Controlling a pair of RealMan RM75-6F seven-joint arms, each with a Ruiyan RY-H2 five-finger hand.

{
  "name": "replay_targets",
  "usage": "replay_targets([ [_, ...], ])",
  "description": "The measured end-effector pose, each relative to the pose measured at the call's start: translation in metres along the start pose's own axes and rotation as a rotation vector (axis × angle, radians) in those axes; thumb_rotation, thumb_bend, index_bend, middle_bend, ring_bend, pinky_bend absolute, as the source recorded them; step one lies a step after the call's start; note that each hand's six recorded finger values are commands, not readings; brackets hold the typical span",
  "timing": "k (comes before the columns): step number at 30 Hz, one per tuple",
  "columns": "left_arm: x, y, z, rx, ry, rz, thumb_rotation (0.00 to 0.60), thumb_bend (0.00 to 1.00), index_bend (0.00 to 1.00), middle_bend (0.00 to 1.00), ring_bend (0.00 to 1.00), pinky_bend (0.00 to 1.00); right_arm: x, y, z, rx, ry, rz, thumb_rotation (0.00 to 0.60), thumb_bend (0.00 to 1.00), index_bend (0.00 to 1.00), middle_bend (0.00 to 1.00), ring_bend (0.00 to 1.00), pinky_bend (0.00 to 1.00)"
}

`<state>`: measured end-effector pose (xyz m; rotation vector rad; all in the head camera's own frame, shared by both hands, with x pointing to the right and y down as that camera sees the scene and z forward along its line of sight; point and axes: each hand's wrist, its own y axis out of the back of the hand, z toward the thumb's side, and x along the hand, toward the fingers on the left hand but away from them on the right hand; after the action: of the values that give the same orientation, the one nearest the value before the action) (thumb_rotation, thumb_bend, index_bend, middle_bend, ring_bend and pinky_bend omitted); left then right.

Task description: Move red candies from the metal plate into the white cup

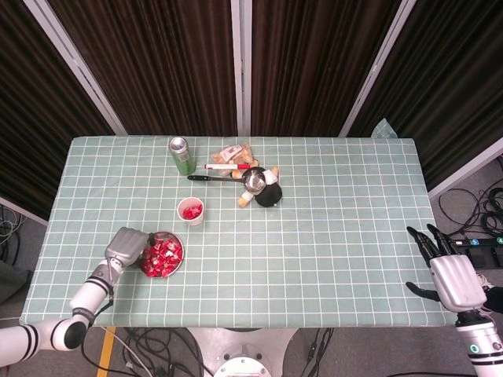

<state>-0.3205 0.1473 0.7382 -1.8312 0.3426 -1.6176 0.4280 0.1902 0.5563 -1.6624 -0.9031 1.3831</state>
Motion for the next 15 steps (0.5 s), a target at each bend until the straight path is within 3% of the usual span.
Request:
replay_targets([
  [7,0.002,0.009,0.002,0.004,-0.032,0.073,0.600,0.31,0.40,0.95,0.94,1.00,0.002,0.000,0.000,0.002,-0.001,0.000,0.600,0.02,0.03,0.18,0.00,0.14],
  [15,0.011,0.006,0.006,0.003,-0.058,0.084,0.600,0.31,0.41,0.95,0.94,1.00,0.002,0.001,0.000,0.002,-0.005,0.001,0.600,0.02,0.03,0.18,0.00,0.14],
])
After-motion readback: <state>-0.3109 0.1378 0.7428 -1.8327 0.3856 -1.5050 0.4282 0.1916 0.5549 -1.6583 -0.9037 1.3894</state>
